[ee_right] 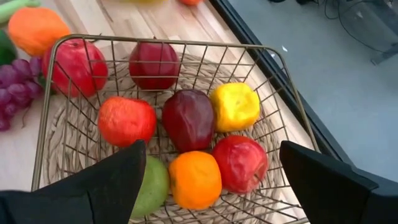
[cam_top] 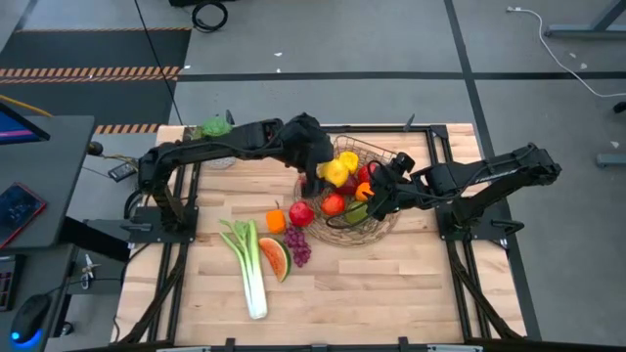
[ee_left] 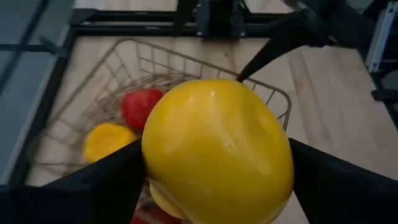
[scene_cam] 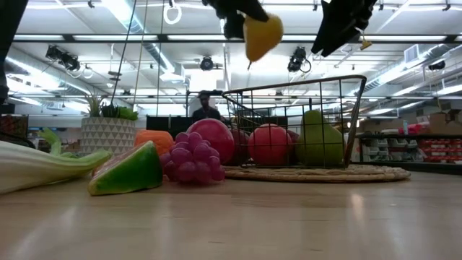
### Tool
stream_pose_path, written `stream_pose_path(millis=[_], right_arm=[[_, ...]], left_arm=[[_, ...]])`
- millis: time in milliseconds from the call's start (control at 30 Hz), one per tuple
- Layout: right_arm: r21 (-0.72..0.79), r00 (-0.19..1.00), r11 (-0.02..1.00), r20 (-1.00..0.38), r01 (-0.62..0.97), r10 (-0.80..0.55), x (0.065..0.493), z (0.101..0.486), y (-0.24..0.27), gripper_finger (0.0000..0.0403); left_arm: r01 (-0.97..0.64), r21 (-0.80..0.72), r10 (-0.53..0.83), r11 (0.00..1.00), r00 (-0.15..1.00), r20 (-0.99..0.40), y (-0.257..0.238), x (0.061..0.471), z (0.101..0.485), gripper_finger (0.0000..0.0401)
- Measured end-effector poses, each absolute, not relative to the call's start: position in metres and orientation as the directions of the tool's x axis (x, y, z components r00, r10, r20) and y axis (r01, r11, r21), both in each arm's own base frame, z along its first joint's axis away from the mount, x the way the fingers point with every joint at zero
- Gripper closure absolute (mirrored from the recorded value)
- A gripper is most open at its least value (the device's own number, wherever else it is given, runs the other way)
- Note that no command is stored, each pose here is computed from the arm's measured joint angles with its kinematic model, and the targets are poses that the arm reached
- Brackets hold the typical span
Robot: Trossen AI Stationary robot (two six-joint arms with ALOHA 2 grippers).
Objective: Build produce basket
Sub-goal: Put the yellow pear into the gold wire basket
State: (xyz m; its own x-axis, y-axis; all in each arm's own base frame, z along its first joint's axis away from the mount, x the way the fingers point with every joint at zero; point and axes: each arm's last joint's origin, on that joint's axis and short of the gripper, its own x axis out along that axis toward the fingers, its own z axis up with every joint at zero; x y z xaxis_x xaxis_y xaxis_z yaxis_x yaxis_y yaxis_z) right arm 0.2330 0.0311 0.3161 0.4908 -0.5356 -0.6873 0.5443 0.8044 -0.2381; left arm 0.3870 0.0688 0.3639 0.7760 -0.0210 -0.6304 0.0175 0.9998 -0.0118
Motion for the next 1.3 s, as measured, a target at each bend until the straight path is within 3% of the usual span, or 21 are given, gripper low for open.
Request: stream_pose_path(millis=[300,1067,1300], right_arm=[[-0.233,0.501,0.808,-0.682,0.542,-0.533,0.233,0.317,0.033,0.003],[-0.236,0.511,0.809,-0.672,0.539,-0.536,0.224,0.321,0.037,0.003],[-0.238,0.512,0.807,-0.668,0.54,-0.54,0.224,0.322,0.037,0.003]], left_arm=[[0.046,-0.013,-0.044,0.999,0.797,-0.602,0.066,0.403,0.338,0.0048],[0.208,-0.045,-0.183,0.977,0.713,-0.677,0.06,0.431,0.285,0.0046],[0.213,-0.039,-0.183,0.976,0.713,-0.677,0.06,0.433,0.283,0.0007]])
